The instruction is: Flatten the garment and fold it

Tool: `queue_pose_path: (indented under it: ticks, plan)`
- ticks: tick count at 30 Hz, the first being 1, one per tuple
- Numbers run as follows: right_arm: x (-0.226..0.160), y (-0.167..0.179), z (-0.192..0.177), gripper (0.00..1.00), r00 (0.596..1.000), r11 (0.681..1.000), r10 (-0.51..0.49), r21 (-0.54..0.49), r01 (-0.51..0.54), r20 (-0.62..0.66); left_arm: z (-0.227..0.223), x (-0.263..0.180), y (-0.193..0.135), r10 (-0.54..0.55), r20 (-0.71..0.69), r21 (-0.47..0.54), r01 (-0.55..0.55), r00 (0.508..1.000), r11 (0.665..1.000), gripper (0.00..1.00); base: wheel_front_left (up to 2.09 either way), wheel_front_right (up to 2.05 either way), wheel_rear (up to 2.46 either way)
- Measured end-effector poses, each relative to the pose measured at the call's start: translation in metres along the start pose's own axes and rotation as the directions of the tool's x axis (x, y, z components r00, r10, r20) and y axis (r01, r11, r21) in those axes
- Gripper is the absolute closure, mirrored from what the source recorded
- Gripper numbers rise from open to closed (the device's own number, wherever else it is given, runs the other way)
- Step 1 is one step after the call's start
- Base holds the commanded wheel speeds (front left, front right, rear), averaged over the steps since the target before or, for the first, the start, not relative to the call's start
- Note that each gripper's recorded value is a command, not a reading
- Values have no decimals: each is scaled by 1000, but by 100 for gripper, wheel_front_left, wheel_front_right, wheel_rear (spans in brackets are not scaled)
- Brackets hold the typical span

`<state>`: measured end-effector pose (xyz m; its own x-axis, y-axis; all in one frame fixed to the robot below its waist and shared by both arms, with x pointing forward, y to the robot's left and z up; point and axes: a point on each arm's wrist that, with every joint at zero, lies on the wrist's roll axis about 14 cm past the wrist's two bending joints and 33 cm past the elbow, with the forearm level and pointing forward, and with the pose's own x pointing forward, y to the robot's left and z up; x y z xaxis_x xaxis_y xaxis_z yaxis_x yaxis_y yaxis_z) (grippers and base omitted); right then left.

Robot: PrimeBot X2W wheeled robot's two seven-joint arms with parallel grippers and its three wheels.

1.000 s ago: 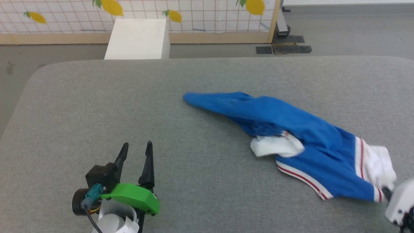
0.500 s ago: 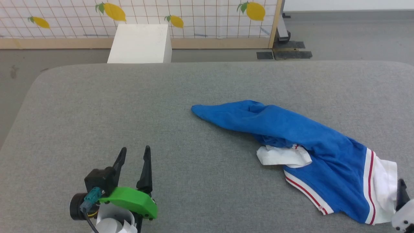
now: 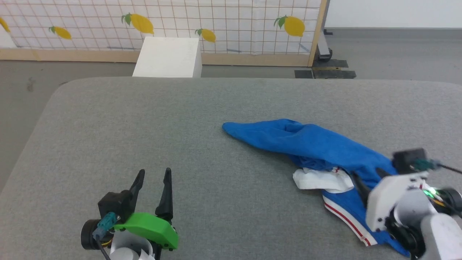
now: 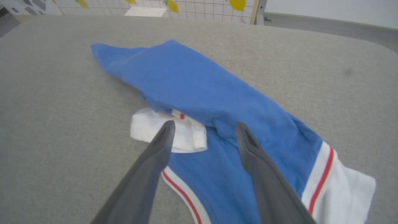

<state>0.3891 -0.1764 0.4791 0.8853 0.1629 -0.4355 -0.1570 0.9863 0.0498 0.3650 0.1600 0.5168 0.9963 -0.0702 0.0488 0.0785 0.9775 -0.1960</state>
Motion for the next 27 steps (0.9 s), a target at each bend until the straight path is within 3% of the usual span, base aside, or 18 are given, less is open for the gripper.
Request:
queue_pose_path:
  ticks: [7, 10, 15, 16, 17, 20, 27]
  plan:
    - [26, 49, 21, 0, 981, 963, 157, -204, -177, -111, -9, -2, 7, 25, -28, -4, -25, 999, 1000, 0, 0, 0, 0]
    - [35, 56, 6, 0, 960, 939, 170, -259, -227, -224, -12, -2, 10, 37, -35, -9, -37, 999, 999, 0, 0, 0, 0]
    - [54, 47, 5, 0, 949, 916, 141, -326, -234, -283, -19, 0, 17, 61, -53, -11, -62, 997, 998, 0, 0, 0, 0]
    - [58, 45, 4, 56, 946, 913, 132, -334, -233, -297, -20, 0, 18, 65, -54, -12, -66, 996, 998, 0, 0, 0, 0]
    - [61, 43, 3, 99, 943, 912, 128, -337, -233, -306, -22, 1, 19, 68, -58, -13, -69, 996, 998, 0, 0, 0, 0]
    - [72, 35, 6, 100, 947, 919, 113, -330, -215, -302, -24, 3, 20, 68, -63, -16, -69, 996, 997, 0, 0, 0, 0]
    - [90, -15, 31, 100, 977, 978, 25, -198, -67, -211, -29, 10, 19, 64, -74, -18, -66, 995, 998, 0, 0, 0, 0]
